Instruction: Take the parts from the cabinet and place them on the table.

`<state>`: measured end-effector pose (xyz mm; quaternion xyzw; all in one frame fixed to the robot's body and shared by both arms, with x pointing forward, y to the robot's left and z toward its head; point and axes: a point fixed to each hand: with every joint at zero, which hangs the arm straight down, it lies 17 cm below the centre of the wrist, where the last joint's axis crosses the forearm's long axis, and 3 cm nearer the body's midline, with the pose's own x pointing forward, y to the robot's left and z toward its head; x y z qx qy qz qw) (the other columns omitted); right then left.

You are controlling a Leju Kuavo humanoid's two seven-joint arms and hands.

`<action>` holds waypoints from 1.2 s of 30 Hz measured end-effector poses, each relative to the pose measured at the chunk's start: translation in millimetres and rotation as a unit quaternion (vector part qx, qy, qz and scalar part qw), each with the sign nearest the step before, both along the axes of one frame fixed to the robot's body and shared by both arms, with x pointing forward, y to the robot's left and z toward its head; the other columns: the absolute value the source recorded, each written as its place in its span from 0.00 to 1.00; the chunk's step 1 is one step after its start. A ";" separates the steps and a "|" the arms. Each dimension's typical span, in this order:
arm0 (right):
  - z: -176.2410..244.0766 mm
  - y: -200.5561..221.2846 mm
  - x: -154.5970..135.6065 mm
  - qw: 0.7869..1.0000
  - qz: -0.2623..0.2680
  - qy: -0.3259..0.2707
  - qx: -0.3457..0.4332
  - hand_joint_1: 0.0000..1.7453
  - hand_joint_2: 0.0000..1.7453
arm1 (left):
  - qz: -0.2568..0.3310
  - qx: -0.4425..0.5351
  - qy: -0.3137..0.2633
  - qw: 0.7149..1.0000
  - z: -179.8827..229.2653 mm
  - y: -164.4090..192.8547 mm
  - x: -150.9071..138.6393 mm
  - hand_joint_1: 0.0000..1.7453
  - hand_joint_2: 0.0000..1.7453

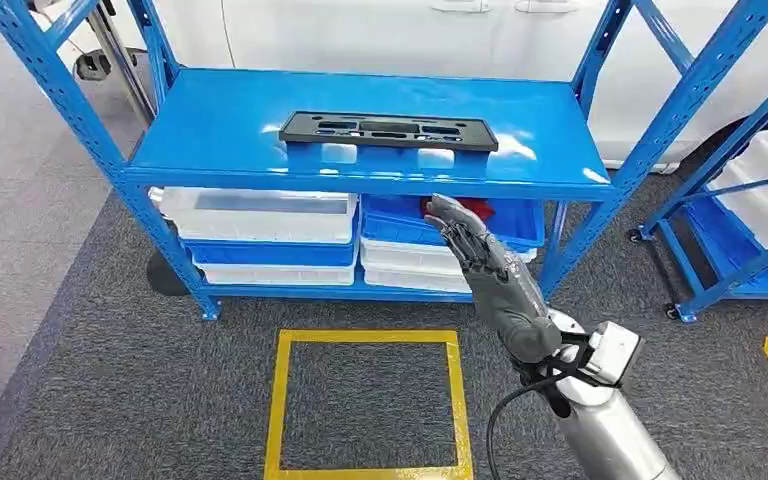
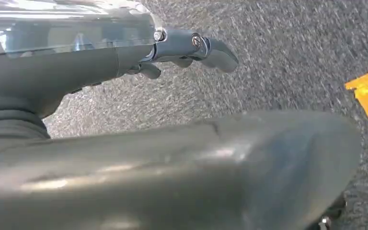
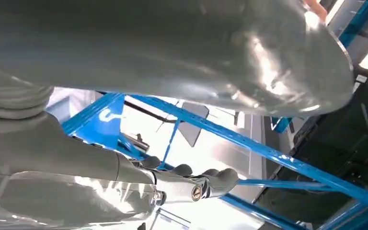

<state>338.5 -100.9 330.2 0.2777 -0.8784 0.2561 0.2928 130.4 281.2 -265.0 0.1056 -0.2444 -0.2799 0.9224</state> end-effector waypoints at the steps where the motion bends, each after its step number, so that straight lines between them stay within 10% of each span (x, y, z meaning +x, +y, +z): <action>1: 0.3 0.0 0.1 1.000 0.000 0.000 0.000 0.00 0.00 | 0.000 0.000 0.000 1.000 0.1 0.0 0.7 0.00 0.00; 36: 11.8 -1.8 7.8 1.000 0.005 -0.002 0.004 0.00 0.00 | -0.003 -0.008 -0.004 1.000 0.5 -2.7 -0.7 0.00 0.00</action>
